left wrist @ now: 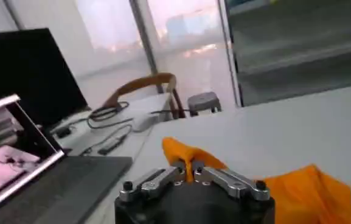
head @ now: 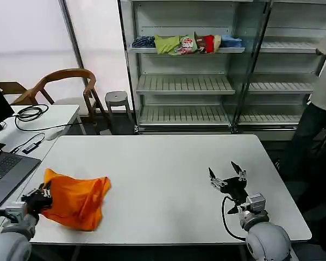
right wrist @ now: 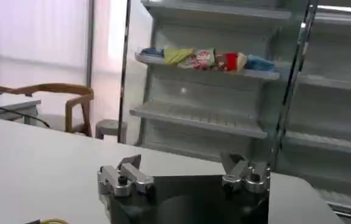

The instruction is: Fold and organize the clothes.

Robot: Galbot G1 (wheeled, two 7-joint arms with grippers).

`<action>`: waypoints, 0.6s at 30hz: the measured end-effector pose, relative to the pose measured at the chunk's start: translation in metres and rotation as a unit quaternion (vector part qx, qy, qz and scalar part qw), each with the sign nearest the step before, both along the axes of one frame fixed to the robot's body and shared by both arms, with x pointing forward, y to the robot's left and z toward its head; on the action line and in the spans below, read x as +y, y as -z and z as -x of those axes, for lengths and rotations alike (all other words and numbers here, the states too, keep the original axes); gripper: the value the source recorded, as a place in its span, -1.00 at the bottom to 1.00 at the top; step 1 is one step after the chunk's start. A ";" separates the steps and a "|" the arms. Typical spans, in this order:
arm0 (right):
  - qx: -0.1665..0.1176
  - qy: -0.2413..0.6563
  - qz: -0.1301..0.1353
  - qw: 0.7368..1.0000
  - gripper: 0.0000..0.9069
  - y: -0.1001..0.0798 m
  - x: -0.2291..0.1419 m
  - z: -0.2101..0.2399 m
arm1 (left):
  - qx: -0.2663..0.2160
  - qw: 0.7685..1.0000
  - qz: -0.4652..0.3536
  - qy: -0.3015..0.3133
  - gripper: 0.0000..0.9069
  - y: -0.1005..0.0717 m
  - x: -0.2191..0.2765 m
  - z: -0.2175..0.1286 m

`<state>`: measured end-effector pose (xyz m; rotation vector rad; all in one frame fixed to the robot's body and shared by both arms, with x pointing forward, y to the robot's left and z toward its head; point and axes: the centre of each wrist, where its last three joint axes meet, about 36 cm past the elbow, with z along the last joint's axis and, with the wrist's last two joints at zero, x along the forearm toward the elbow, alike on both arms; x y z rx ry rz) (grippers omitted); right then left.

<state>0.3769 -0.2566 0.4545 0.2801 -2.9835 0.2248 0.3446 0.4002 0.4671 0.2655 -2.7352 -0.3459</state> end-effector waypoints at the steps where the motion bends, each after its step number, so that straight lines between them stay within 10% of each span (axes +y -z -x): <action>1: 0.000 0.000 0.000 1.000 1.00 0.000 0.000 0.000 | -0.004 1.000 -0.003 -0.002 -0.96 -0.004 0.003 0.001; 11: 0.001 0.010 0.006 1.000 1.00 -0.002 -0.007 0.007 | -0.052 0.998 -0.015 0.020 -0.96 -0.037 -0.013 0.008; 18: 0.005 0.021 0.014 1.000 1.00 -0.004 -0.012 0.015 | -0.063 0.995 0.000 0.073 -0.96 -0.020 -0.088 0.021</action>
